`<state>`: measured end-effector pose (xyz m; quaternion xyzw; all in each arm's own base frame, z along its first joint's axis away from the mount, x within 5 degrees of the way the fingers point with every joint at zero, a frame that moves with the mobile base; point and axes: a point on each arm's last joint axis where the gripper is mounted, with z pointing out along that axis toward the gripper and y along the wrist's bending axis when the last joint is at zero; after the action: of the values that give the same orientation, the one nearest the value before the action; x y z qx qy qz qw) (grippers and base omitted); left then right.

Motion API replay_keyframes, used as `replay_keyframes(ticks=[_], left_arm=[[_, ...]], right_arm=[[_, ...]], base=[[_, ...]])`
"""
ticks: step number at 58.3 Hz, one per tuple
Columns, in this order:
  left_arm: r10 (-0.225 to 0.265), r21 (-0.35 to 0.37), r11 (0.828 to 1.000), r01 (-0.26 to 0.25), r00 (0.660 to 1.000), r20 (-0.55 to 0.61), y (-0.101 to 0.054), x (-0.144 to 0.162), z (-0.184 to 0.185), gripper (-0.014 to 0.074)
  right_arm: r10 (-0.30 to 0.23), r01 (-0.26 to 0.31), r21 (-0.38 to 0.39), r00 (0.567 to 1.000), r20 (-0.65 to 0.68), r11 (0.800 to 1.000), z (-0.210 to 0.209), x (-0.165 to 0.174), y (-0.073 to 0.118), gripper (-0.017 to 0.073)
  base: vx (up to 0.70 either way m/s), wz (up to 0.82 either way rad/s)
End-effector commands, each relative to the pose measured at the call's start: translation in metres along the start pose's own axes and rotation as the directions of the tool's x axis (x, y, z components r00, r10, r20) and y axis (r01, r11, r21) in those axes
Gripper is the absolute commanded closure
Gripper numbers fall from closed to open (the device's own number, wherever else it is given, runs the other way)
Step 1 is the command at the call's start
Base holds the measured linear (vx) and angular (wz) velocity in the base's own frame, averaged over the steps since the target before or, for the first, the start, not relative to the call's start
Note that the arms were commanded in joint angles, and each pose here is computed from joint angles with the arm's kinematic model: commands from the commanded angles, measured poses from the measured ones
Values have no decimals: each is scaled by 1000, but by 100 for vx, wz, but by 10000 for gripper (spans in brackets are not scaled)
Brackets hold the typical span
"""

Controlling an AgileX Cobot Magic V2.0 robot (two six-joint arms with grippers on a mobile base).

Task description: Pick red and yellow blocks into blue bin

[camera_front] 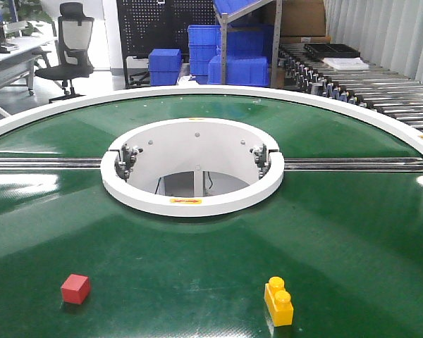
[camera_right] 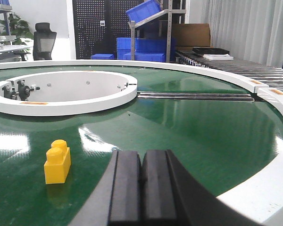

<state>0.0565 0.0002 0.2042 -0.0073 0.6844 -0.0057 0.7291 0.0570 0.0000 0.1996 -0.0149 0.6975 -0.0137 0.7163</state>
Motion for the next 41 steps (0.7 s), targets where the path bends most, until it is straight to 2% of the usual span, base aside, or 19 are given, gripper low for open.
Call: replay_keyframes(ticks=[1, 23, 31, 41], left_arm=[[-13, 9, 1000, 12, 994, 113, -1, -14, -2, 591], [-13, 9, 1000, 12, 994, 113, -1, -14, -2, 591], [-13, 9, 1000, 12, 994, 113, -1, -14, -2, 591], [-29, 17, 1000, 26, 967, 252, -1, -34, -6, 591]], right_arm=[[-10, 10, 2, 996, 88, 1000, -1, -6, 0, 569], [-10, 10, 2, 996, 88, 1000, -1, -6, 0, 569], [-11, 10, 1, 992, 126, 1000, -1, -9, 0, 569], [-18, 19, 0, 957, 290, 1000, -5, -31, 0, 569]], base=[[0, 0], [0, 0], [0, 0], [0, 0]])
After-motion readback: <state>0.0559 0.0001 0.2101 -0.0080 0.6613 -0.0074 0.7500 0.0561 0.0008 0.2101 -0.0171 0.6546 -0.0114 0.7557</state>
